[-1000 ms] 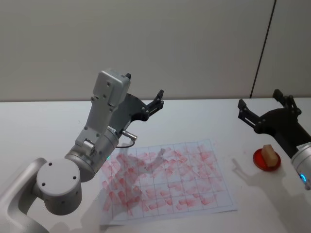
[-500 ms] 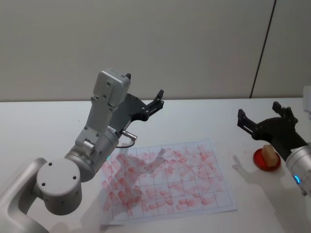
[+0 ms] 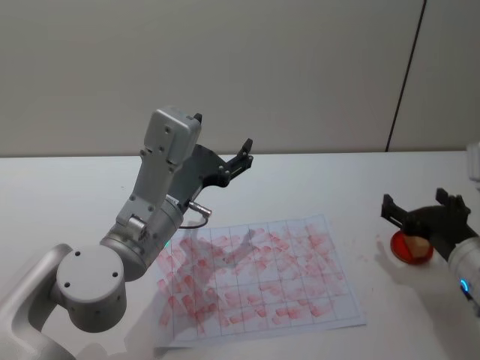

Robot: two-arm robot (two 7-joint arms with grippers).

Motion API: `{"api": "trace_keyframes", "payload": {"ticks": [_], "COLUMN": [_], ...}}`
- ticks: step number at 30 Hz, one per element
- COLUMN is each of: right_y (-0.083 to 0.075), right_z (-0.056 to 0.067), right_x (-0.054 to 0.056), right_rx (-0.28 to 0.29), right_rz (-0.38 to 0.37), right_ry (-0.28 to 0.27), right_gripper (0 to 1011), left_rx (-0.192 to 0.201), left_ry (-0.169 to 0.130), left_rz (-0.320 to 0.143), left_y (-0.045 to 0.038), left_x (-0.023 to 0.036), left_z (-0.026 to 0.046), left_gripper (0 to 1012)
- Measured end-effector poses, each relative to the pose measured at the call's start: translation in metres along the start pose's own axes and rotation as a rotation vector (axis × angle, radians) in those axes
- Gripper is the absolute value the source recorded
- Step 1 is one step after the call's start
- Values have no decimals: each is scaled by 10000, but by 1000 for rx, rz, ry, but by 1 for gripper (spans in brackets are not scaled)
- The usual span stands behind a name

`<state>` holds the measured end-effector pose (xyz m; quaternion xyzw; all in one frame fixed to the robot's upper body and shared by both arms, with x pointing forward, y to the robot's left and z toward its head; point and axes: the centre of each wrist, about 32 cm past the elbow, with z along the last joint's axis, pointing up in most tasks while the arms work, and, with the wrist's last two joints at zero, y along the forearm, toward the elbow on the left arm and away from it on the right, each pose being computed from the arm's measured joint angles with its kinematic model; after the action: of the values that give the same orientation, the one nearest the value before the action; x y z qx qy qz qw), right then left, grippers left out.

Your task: Use the one hand to pick up the stamp and affix it onto the A4 paper.

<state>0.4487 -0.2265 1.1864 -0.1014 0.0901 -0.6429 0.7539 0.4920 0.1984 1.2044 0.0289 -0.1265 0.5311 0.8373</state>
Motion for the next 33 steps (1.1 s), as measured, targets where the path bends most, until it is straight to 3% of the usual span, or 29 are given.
{"api": "trace_keyframes", "payload": {"ticks": [11, 27, 33], "right_y": [-6, 91, 144], "right_z": [-57, -130, -153], "right_x": [69, 110, 114], "right_rx": [-103, -175, -194], "right_rz": [-50, -48, -42], "right_ry": [17, 14, 9], "right_gripper": [1001, 1001, 879], "left_rx": [0, 0, 0], "left_ry": [0, 0, 0], "left_rz": [0, 0, 0], "left_y": [0, 0, 0], "left_x": [0, 0, 0], "left_z": [0, 0, 0], "left_gripper": [1001, 1001, 1001]}}
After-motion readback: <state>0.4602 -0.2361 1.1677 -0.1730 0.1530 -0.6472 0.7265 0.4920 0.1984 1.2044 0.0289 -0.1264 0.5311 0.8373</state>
